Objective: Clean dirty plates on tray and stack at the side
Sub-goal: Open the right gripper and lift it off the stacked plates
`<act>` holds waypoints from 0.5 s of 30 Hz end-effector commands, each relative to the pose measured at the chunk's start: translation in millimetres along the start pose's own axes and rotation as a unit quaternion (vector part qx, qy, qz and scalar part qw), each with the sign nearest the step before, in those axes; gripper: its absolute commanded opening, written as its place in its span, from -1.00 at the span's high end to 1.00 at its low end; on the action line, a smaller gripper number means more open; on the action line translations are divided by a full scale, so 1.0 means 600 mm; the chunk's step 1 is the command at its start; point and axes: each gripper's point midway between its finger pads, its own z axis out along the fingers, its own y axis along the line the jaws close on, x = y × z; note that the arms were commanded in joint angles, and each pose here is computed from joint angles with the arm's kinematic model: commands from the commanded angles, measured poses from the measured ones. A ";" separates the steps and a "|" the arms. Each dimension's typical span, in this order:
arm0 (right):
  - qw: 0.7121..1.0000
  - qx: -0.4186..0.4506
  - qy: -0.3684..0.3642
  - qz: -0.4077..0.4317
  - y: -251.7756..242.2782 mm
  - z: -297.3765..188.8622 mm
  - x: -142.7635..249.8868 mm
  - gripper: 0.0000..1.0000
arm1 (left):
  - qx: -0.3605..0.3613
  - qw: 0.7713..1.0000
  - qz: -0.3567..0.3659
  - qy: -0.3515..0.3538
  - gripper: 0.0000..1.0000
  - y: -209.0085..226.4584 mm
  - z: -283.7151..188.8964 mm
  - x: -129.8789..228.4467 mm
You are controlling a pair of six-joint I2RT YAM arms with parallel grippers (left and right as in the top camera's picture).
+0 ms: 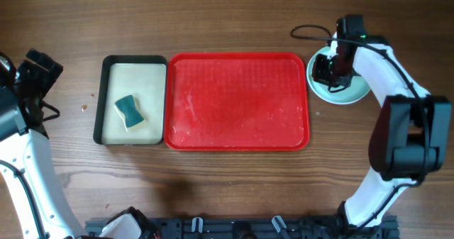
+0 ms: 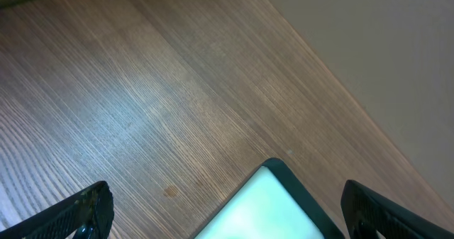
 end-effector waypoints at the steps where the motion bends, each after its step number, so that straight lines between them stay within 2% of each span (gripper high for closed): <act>1: 0.996 -0.040 -0.072 -0.046 0.044 -0.102 -0.049 0.50 | 0.000 1.000 -0.001 -0.001 -1.00 0.001 0.001 -0.002; 4: 0.990 -0.064 -0.087 -0.086 0.065 -0.134 -0.048 0.18 | 0.000 1.000 -0.001 -0.001 -1.00 0.001 0.001 -0.002; 9: 0.988 -0.110 -0.040 -0.098 0.096 -0.138 -0.001 -0.01 | 0.001 1.000 -0.001 -0.001 -1.00 0.001 0.001 -0.002; 12: 0.980 -0.108 -0.031 -0.162 0.119 -0.128 0.019 -0.22 | 0.000 1.000 -0.001 -0.001 -1.00 0.001 0.001 -0.002; 14: 0.977 -0.088 -0.034 -0.190 0.124 -0.121 0.021 -0.55 | 0.001 1.000 -0.001 -0.001 -1.00 0.001 0.001 -0.002; 15: 0.977 -0.078 -0.035 -0.193 0.124 -0.120 0.022 -1.00 | 0.001 1.000 -0.001 -0.001 -1.00 0.001 0.001 -0.002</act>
